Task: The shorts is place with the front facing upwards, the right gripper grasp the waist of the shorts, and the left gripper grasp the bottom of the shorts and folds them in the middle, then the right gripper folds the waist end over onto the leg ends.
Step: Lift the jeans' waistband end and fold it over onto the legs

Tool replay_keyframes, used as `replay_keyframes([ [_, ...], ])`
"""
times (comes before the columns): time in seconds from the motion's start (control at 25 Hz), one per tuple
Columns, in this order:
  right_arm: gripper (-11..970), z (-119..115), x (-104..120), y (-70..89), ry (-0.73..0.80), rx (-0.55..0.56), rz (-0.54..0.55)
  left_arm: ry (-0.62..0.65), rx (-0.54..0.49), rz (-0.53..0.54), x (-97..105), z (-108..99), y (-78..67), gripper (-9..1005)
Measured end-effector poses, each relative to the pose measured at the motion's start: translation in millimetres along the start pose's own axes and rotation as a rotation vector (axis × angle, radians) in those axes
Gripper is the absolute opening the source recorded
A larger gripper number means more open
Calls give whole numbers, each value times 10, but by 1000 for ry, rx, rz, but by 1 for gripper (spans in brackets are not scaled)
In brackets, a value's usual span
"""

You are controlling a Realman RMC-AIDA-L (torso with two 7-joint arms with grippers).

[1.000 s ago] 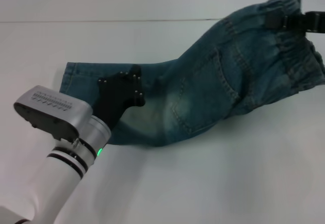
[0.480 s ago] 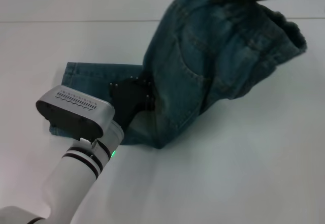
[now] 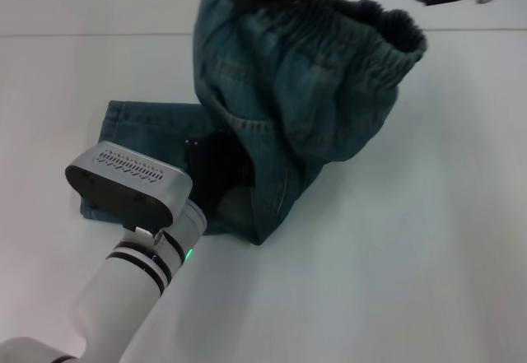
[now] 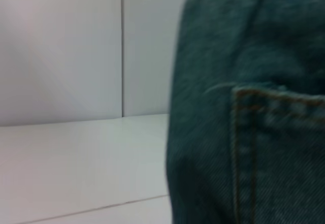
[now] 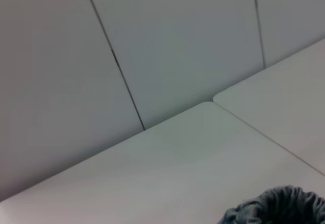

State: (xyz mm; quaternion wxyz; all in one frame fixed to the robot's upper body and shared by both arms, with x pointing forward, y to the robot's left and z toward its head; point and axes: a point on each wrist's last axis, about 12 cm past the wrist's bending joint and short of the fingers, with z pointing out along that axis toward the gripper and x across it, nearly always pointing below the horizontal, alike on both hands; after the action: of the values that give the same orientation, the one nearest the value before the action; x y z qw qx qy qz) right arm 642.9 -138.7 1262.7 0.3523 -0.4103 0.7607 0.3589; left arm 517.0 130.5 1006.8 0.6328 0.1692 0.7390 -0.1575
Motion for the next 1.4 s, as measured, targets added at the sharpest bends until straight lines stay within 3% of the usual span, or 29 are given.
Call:
replay_keyframes([
  [0.24,111,282,-50,25,26,-2,-21,3,15,-19,-3,-6,-68,0],
  [0.52,112,358,-119,64,7,-13,-57,-8,77,-13,-51,21,-217,0],
  [0.84,110,545,-63,59,42,-25,-95,9,21,-18,18,-50,-157,0],
  [1.4,107,1005,-21,144,98,-44,-229,23,60,-25,37,-78,-253,0],
])
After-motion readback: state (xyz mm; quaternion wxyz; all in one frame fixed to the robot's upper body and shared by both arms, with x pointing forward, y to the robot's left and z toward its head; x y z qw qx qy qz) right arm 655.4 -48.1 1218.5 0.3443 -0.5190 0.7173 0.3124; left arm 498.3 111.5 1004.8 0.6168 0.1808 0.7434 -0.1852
